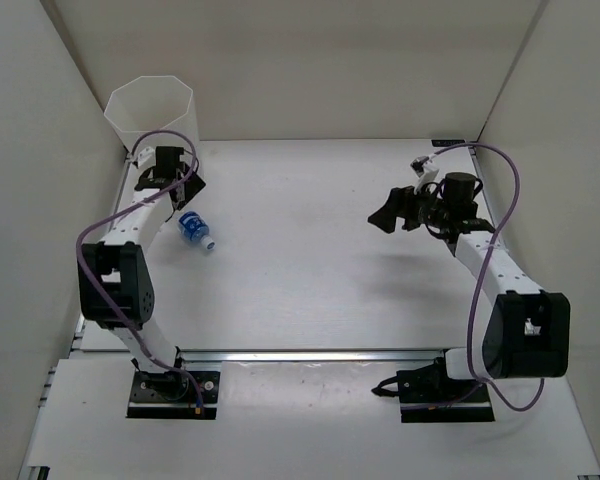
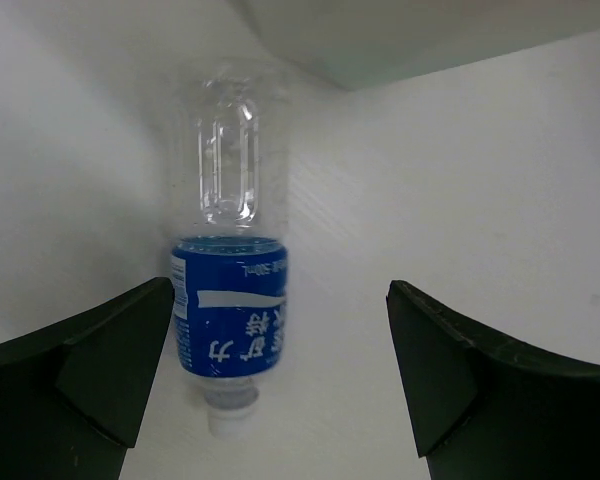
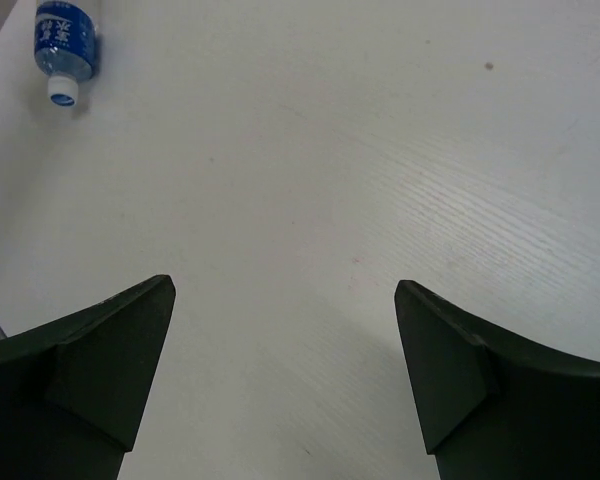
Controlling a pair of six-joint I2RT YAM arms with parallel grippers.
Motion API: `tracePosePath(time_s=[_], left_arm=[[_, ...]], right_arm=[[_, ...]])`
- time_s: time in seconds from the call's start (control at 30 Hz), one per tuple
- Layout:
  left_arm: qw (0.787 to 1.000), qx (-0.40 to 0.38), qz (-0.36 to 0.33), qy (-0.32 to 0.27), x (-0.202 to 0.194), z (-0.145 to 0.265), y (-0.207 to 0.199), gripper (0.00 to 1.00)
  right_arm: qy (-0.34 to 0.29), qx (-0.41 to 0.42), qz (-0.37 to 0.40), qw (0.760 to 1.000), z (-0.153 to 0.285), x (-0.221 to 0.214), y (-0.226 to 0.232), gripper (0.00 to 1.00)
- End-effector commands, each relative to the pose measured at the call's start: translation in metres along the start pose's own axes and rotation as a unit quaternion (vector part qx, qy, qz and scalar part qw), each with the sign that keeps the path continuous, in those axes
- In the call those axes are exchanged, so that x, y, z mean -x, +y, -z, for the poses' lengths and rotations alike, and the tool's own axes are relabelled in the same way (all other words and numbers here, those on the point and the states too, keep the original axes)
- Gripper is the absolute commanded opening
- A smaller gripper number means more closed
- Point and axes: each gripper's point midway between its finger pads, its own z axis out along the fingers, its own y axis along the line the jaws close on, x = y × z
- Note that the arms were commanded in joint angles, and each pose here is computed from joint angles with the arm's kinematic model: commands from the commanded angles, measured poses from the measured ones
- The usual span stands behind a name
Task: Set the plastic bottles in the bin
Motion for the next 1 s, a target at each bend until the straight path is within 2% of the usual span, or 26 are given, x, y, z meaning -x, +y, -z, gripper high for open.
tracePosePath(time_s=[0.0, 0.13, 0.27, 0.33, 0.4, 0.47, 0.5, 0.6, 0.7, 0.77, 0.83, 0.87, 0.9, 0.97], left_arm=[[0.995, 0.071, 0.021, 0.072, -0.055, -0.027, 0.040, 0.99], [0.991, 0.099, 0.031, 0.085, -0.063, -0.046, 0.052, 0.98], [0.989, 0.100, 0.039, 0.098, -0.071, -0.055, 0.055, 0.98], [0.988, 0.102, 0.034, 0.109, -0.078, -0.058, 0.058, 0.89], [0.988, 0.086, 0.032, 0.121, -0.082, -0.055, 0.051, 0.62], [0.991, 0.067, 0.026, 0.115, -0.078, -0.045, 0.040, 0.45], [0.993, 0.043, 0.016, 0.113, -0.075, -0.036, 0.028, 0.40], [0.992, -0.046, -0.028, 0.114, -0.071, 0.002, -0.015, 0.36], [0.974, -0.180, -0.092, 0.106, -0.061, 0.067, -0.086, 0.36], [0.956, -0.243, -0.151, 0.070, -0.044, 0.109, -0.130, 0.37], [0.942, -0.285, -0.174, -0.019, 0.007, 0.164, -0.186, 0.39], [0.938, -0.283, -0.193, -0.042, 0.019, 0.163, -0.194, 0.39], [0.939, -0.280, -0.179, -0.091, 0.054, 0.174, -0.208, 0.41], [0.942, -0.256, -0.129, -0.174, 0.121, 0.184, -0.211, 0.42]], right_arm=[[-0.071, -0.001, 0.055, 0.996, 0.018, 0.046, 0.021, 0.89], [-0.081, -0.016, 0.045, 0.996, 0.035, 0.039, 0.022, 0.90], [-0.124, -0.045, 0.052, 0.990, 0.058, 0.044, 0.019, 0.93], [-0.126, -0.054, 0.057, 0.989, 0.061, 0.038, 0.022, 0.92], [-0.129, -0.068, 0.060, 0.987, 0.064, 0.039, 0.024, 0.92], [-0.134, -0.082, 0.064, 0.986, 0.069, 0.039, 0.026, 0.92], [-0.140, -0.096, 0.057, 0.984, 0.072, 0.039, 0.022, 0.92], [-0.138, -0.124, 0.034, 0.982, 0.081, 0.029, 0.016, 0.92], [-0.122, -0.140, 0.018, 0.982, 0.085, 0.016, 0.011, 0.92], [-0.121, -0.145, 0.022, 0.982, 0.087, 0.015, 0.010, 0.93], [-0.114, -0.148, 0.026, 0.982, 0.086, 0.012, 0.008, 0.93], [-0.118, -0.148, 0.031, 0.981, 0.087, 0.014, 0.009, 0.93], [-0.116, -0.150, 0.031, 0.981, 0.086, 0.012, 0.008, 0.93], [-0.106, -0.153, 0.029, 0.982, 0.082, 0.010, 0.007, 0.92]])
